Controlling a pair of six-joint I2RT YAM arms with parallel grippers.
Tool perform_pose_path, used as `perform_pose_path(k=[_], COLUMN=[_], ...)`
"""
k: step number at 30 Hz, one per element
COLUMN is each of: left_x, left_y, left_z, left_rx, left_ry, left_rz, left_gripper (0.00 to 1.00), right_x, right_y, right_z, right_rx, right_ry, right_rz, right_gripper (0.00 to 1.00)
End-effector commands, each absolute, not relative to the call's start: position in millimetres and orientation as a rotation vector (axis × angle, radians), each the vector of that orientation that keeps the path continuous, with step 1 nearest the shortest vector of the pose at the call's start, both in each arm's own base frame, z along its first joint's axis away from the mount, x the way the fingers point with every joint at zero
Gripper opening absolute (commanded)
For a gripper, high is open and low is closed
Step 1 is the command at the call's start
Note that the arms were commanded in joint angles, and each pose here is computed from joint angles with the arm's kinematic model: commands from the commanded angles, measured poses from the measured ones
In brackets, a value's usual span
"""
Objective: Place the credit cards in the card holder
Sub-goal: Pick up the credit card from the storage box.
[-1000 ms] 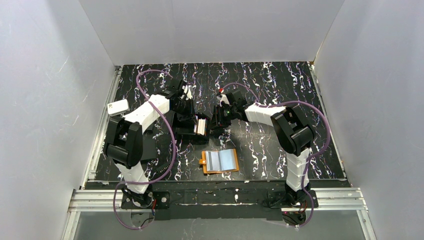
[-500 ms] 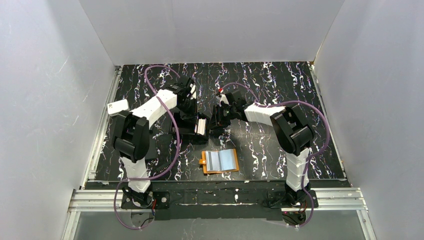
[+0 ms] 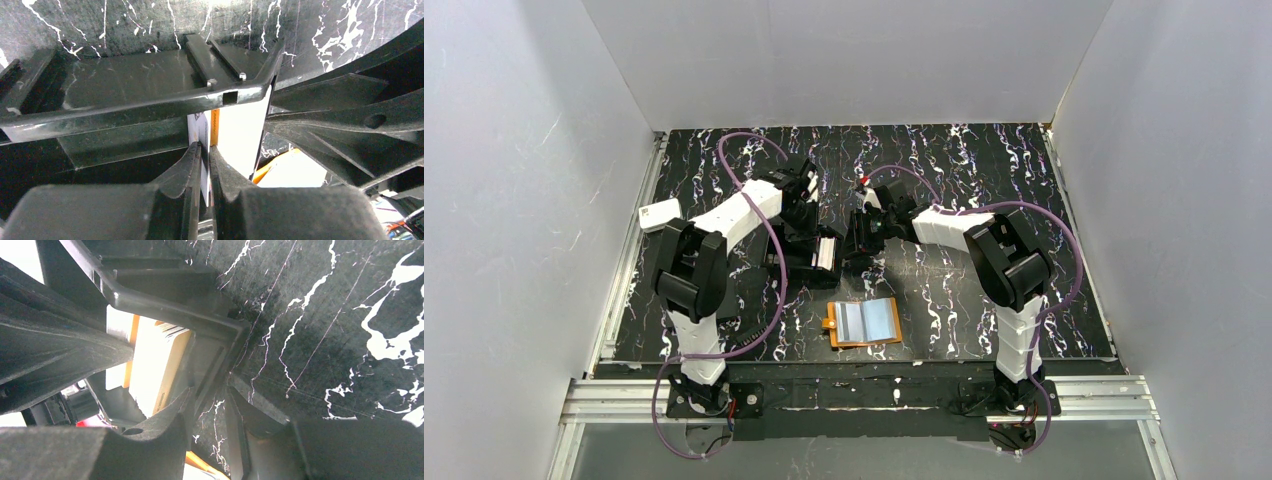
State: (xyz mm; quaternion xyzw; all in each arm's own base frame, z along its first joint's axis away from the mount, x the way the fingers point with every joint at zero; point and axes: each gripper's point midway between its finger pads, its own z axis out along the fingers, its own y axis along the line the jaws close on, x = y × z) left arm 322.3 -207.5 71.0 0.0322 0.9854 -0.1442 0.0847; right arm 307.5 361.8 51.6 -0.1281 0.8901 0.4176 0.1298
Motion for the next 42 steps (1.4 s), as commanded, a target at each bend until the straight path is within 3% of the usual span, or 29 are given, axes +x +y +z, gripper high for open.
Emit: perform_pose_path(k=[1,15,19,21,23,28,32,35,40,42], left_x=[328.3,329.1,328.3,327.7,327.4,324.7,324.8,324.2,323.3,323.9], left_y=[-213.2,-229.4,-232.1,-233.9,-234.8,-236.4,-237.0,-237.7,-237.8,-236.8], left_z=[92.4,98.0,99.4,100.8,100.3,98.2,99.1,99.4,97.9,97.8], left_rx=[0.152,0.178,0.184,0.189,0.192,0.197,0.202,0.204,0.209,0.205], left_ry=[2.863,2.848,2.846,2.844,2.846,2.858,2.855,2.854,2.857,2.855], left_rz=[-0.386,-0.497,-0.521,-0.535,-0.544,-0.561,-0.569,-0.576,-0.580,-0.570], left_gripper=[0.00,0.00,0.11,0.09,0.00,0.00,0.14,0.18,0.01,0.00], right_x=[316.1,315.4,315.0,315.1,314.6,314.9,314.4,314.6,315.2,314.8], right_y=[376.9,376.8,376.7,376.6,376.4,376.5,376.5,376.8,376.9,377.3], right_z=[63.8,63.7,64.4,64.5,63.6,64.2,64.8,65.6,66.3,67.1], right_rx=[-0.418,-0.419,-0.419,-0.419,-0.419,-0.418,-0.419,-0.420,-0.419,-0.420], right_ry=[2.517,2.517,2.516,2.516,2.519,2.517,2.516,2.514,2.512,2.511], right_rz=[1.250,1.250,1.252,1.252,1.252,1.254,1.254,1.256,1.257,1.259], right_gripper=[0.37,0.37,0.37,0.37,0.37,0.37,0.37,0.37,0.37,0.37])
